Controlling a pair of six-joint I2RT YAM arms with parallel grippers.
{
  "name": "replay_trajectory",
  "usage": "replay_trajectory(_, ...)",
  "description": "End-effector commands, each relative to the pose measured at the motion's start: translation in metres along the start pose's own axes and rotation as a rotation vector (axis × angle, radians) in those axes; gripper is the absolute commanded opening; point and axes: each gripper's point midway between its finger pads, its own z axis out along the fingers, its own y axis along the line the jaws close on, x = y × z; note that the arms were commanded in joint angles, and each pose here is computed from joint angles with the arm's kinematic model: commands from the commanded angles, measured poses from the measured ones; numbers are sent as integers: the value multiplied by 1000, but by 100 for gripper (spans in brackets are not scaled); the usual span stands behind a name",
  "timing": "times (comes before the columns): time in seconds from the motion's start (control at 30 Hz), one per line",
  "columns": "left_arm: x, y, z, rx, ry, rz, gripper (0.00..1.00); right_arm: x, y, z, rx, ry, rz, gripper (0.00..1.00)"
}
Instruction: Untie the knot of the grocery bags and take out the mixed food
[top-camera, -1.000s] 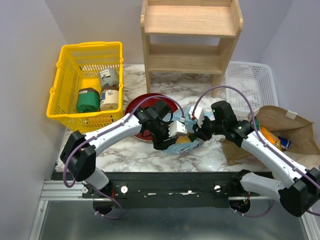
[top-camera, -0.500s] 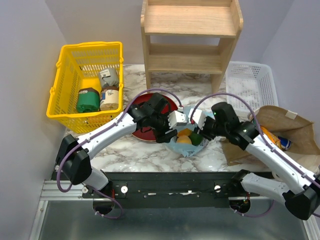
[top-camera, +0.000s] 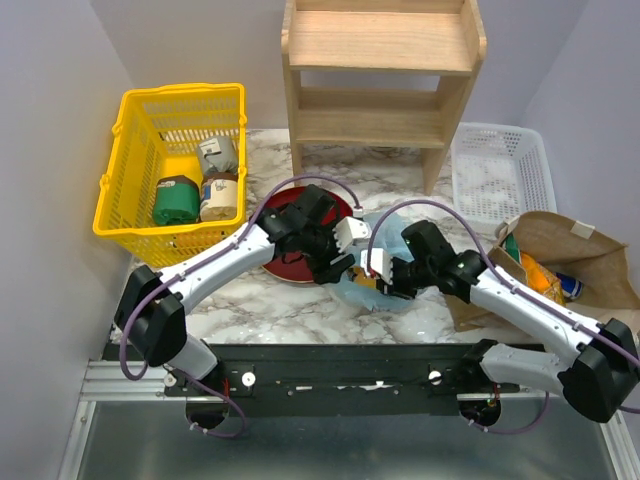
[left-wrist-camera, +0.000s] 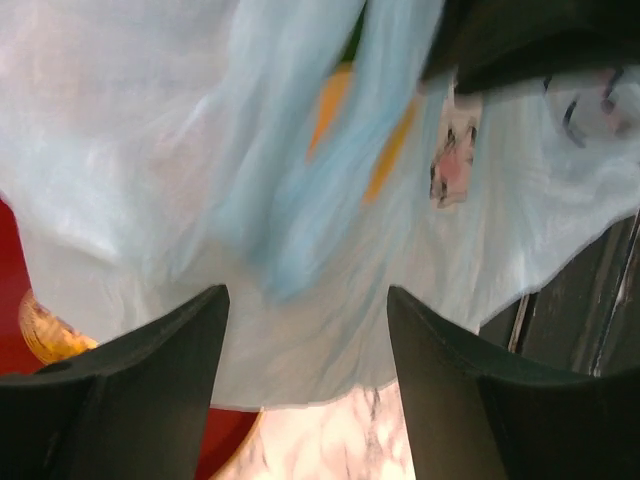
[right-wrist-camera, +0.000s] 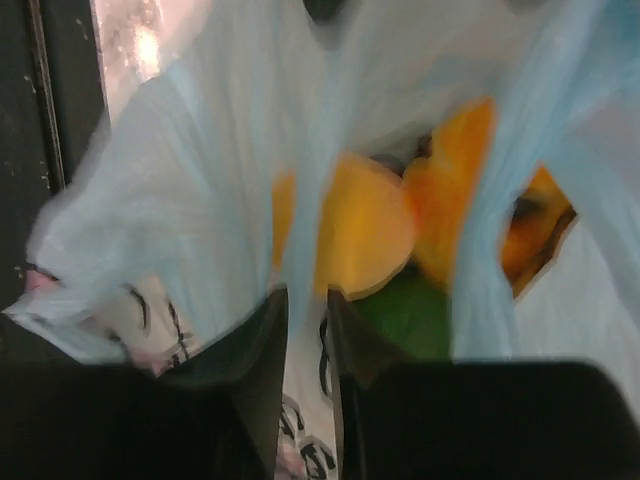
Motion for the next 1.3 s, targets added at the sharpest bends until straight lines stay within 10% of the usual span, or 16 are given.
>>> replay_trajectory(0.0,31,-5,-18,-49,13,-44,75,22,1,20,43,14,19,31)
replay_trajectory(0.3,68,-20,-8,-24,27,-34,76,12,-7,21,131,-19,72,72)
replay_trajectory(0.63,48,-12,-11,-23,6,-28,76,2,-19,54,113,-18,364,95)
replay_trajectory(0.8,43,-11,-14,-26,-9,-24,76,31,-15,68,120,81,393,91)
replay_trajectory(0.9,44,-9,-15,-34,-10,-18,76,38,-8,68,98,93,361,72)
replay_trajectory(1.1,46,-9,-14,-24,-1,-25,76,-19,-35,20,193,-51,232,38)
replay_trajectory(1.27,46,-8,-10,-12,4,-40,76,-46,-25,-30,178,-81,157,31)
